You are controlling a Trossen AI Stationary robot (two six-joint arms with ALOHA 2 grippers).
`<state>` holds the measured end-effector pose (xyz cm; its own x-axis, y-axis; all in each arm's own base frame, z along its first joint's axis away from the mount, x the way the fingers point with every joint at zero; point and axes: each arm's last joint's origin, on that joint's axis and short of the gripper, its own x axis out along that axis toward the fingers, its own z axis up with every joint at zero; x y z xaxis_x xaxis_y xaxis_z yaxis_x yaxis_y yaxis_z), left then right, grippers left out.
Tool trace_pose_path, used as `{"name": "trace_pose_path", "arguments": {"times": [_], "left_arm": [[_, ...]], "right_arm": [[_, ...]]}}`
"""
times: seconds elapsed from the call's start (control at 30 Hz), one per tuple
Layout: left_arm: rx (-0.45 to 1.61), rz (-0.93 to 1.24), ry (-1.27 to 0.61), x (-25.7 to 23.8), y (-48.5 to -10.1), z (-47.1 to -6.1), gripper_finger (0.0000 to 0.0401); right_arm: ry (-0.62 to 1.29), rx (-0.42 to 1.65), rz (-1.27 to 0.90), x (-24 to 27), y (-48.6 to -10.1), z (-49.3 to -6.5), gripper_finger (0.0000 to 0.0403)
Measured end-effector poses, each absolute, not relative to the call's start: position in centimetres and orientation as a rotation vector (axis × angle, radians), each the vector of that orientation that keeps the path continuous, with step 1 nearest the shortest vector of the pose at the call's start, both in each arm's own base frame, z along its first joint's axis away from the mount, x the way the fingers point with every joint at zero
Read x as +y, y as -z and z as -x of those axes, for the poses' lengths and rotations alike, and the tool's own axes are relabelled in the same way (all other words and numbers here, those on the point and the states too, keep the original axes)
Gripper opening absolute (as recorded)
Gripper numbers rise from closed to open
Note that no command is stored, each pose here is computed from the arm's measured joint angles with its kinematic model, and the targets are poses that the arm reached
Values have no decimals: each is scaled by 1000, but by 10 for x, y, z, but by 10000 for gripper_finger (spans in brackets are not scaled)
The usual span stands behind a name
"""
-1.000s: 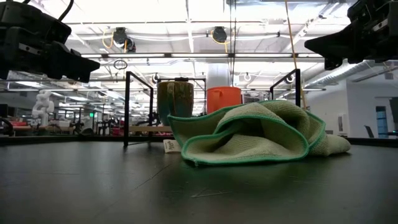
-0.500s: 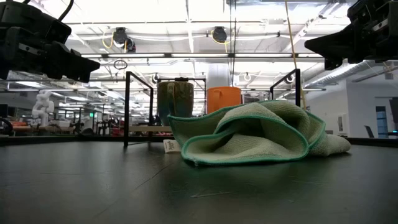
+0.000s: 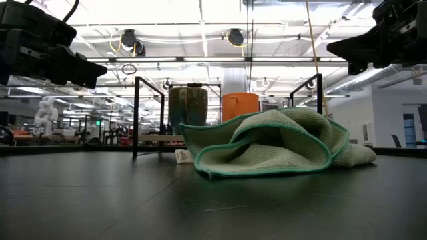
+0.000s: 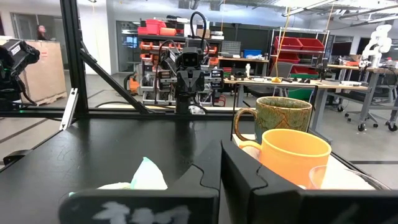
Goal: Stack small to large cups/mugs on shelf
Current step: Return to Home Position
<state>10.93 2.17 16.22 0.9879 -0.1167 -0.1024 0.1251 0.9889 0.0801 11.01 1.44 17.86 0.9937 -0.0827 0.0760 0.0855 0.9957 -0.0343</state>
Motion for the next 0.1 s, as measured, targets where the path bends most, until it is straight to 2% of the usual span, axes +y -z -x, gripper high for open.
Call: {"name": "trace_pose_path", "arguments": {"times": [0.1], "left_arm": [[98,-87,122,22,-162,-109,21]], "right_arm": [[84,-74,38,14,-179,-110,0]]}}
